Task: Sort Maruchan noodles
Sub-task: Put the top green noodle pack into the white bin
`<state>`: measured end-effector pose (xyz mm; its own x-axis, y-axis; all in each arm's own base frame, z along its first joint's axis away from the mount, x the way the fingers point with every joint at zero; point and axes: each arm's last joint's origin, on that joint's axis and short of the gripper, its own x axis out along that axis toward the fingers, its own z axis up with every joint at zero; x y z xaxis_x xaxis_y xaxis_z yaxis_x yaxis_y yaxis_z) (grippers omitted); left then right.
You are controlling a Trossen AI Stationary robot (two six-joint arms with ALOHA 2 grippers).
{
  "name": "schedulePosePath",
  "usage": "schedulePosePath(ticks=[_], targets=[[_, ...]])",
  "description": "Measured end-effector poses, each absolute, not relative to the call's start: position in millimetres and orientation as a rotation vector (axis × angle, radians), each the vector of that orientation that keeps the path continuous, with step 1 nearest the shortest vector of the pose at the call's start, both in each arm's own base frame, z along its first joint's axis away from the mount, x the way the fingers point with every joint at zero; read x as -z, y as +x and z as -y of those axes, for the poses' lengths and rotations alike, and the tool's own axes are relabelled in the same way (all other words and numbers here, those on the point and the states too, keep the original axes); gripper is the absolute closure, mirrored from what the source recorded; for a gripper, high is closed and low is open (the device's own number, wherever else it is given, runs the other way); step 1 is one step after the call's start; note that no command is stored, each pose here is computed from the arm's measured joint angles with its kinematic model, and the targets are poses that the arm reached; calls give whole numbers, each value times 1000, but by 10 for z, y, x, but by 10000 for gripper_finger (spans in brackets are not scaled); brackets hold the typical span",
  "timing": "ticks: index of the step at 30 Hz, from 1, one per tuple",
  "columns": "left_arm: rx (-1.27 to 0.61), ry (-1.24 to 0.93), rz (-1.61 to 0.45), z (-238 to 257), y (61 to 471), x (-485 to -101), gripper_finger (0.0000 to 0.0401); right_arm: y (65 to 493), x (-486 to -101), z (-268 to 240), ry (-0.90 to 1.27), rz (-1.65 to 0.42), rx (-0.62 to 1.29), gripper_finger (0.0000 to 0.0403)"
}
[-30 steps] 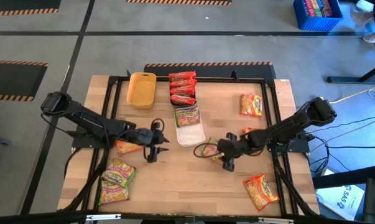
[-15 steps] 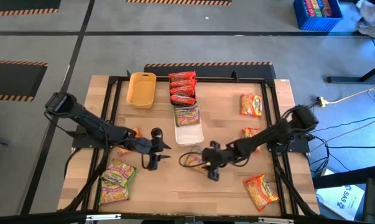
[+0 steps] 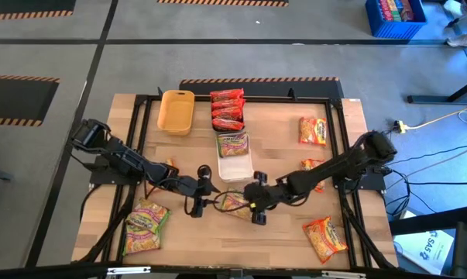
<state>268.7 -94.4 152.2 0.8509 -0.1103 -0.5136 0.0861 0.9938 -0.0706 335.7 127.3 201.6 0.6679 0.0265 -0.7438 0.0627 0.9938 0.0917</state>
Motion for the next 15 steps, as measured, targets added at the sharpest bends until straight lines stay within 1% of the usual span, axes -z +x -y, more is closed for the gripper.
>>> schedulePosePath(ticks=[2, 4, 7, 11, 15], targets=[[113, -45, -537, 979, 2717, -1536, 227, 3253, -2058, -1215, 113, -829, 72, 221], [124, -43, -535, 1020, 2754, -1545, 227, 3149, -2021, -1152, 143, -820, 109, 221], [140, -39, -540, 1087, 2815, -1532, 227, 2990, -1876, -1048, 215, -794, 144, 221], [148, -25, -577, 1161, 2906, -1424, 227, 2836, -1612, -888, 368, -739, 176, 221], [181, -39, -622, 1231, 3020, -1297, 227, 2771, -1401, -791, 509, -665, 183, 221]])
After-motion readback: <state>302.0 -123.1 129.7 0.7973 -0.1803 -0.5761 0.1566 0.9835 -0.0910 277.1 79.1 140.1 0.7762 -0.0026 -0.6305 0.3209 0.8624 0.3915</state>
